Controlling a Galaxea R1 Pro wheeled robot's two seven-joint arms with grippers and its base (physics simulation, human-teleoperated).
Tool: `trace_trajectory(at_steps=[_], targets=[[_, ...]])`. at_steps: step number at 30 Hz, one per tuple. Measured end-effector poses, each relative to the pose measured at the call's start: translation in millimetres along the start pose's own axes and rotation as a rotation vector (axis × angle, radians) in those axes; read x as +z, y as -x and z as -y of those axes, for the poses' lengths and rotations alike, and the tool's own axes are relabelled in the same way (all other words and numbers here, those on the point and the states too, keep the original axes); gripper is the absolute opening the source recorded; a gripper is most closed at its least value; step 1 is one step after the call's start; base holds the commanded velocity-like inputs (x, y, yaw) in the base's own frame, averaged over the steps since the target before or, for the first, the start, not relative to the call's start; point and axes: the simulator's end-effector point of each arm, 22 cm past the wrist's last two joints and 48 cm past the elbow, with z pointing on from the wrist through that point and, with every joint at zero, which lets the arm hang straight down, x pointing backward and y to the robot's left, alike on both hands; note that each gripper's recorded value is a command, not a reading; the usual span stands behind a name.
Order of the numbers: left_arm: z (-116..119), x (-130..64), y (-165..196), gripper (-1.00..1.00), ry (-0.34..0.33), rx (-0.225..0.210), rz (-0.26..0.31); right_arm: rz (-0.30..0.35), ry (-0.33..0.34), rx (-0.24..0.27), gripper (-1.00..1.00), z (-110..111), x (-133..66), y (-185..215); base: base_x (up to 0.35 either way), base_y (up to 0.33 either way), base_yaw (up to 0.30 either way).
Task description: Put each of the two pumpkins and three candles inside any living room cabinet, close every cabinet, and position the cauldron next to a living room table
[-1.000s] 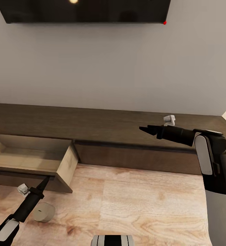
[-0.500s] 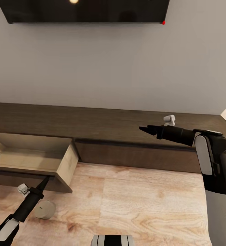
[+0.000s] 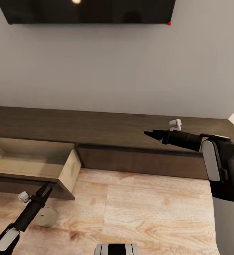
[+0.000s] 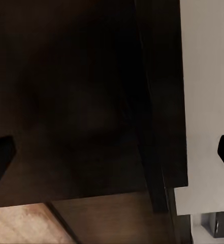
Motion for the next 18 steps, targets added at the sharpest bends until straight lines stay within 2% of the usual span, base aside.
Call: trace_trajectory(at_steps=[13, 18], targets=[[1.8, -0.1, 0.7, 1.00, -0.008, 0.004, 0.002, -0.001, 0.001, 0.000, 1.00, -0.4, 0.3, -0.3, -0.004, 0.000, 0.000], [1.4, 0.1, -0.6, 1.00, -0.007, 0.000, -0.003, -0.001, 0.001, 0.001, 1.00, -0.1, 0.5, -0.6, -0.225, 0.000, 0.000]])
